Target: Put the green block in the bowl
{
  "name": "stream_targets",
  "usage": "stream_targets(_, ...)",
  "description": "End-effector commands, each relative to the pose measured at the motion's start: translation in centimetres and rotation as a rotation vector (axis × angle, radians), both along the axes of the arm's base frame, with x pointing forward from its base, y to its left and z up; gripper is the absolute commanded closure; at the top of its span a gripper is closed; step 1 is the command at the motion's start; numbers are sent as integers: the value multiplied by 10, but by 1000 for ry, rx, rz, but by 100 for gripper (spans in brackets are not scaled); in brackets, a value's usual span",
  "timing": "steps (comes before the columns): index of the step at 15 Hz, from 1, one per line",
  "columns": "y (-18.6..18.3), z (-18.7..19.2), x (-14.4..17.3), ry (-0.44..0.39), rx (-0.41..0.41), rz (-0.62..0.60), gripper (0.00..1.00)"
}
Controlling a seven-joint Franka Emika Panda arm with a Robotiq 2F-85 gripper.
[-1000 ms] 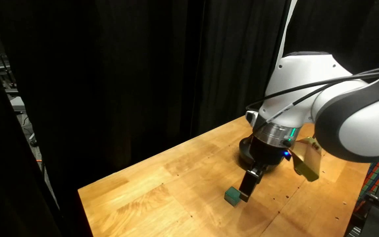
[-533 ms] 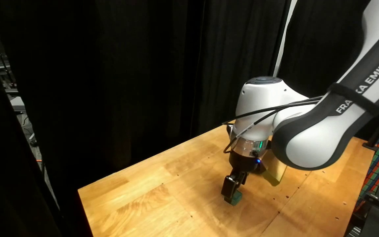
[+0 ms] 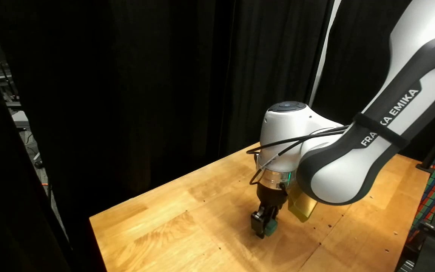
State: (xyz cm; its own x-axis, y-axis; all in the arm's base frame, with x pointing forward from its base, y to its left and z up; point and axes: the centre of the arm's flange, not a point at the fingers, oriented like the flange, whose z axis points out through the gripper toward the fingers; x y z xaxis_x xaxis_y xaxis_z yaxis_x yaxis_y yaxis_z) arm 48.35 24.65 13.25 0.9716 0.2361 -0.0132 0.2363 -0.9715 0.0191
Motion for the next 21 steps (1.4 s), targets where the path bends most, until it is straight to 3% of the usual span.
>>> stream_targets(1,2,17,4,-28,-27,-34,73)
stream_targets(3,-14,35,7,-13,-25,-69,83)
stream_targets(8,-80,106,23,-83,-58,-169,83)
stream_targets(13,-141,137,51,-169,-221,-271,83)
stream_targets(14,-148,138,52,-168,-231,-282,37)
stream_targets(16,-154,137,52,-141,-224,-273,28)
stream_targets(19,-151,144,43,-93,-150,-237,3)
stream_targets(21,-149,158,31,-59,-79,-198,0)
